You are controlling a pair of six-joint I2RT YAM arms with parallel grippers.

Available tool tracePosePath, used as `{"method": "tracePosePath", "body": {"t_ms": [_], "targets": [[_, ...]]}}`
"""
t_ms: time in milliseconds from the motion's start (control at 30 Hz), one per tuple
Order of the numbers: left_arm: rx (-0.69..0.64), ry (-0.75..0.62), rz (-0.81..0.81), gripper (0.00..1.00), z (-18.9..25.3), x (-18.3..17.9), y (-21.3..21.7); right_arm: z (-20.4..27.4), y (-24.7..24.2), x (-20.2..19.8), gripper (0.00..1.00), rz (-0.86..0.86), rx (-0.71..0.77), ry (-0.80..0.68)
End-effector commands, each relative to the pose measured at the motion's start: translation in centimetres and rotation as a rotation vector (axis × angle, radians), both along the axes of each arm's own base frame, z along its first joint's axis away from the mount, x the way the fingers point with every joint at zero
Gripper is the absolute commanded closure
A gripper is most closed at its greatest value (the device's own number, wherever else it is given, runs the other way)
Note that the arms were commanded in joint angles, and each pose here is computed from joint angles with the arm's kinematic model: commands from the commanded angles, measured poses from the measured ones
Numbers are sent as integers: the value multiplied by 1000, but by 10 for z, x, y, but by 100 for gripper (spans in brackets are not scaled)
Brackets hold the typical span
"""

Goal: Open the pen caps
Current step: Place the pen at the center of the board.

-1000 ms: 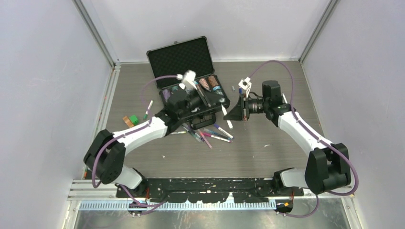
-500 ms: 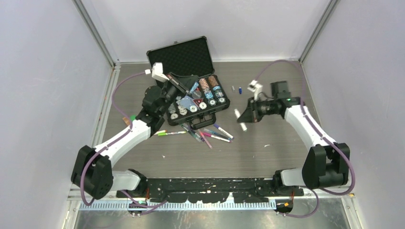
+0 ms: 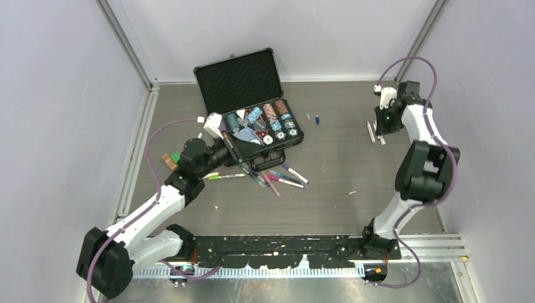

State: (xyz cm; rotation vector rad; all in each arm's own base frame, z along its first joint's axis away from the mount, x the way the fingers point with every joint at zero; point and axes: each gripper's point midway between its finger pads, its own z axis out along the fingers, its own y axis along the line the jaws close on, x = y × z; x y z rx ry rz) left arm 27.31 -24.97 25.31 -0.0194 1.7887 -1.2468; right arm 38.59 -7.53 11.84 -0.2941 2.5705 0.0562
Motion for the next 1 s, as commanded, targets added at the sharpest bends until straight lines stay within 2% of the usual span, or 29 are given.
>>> {"method": "tracePosePath", "body": {"t_ms": [0, 333, 567, 967], "targets": [[42, -5, -41, 100, -14, -22, 7, -11, -55, 30, 94, -50, -213, 79], [65, 19, -12, 100, -32, -31, 18, -34, -92, 77, 89, -91, -279, 168], [64, 18, -22, 100, -30, -26, 14, -60, -84, 85, 84, -95, -200, 220], [53, 30, -24, 100, -30, -27, 13, -74, -82, 84, 79, -154, -147, 277]]}}
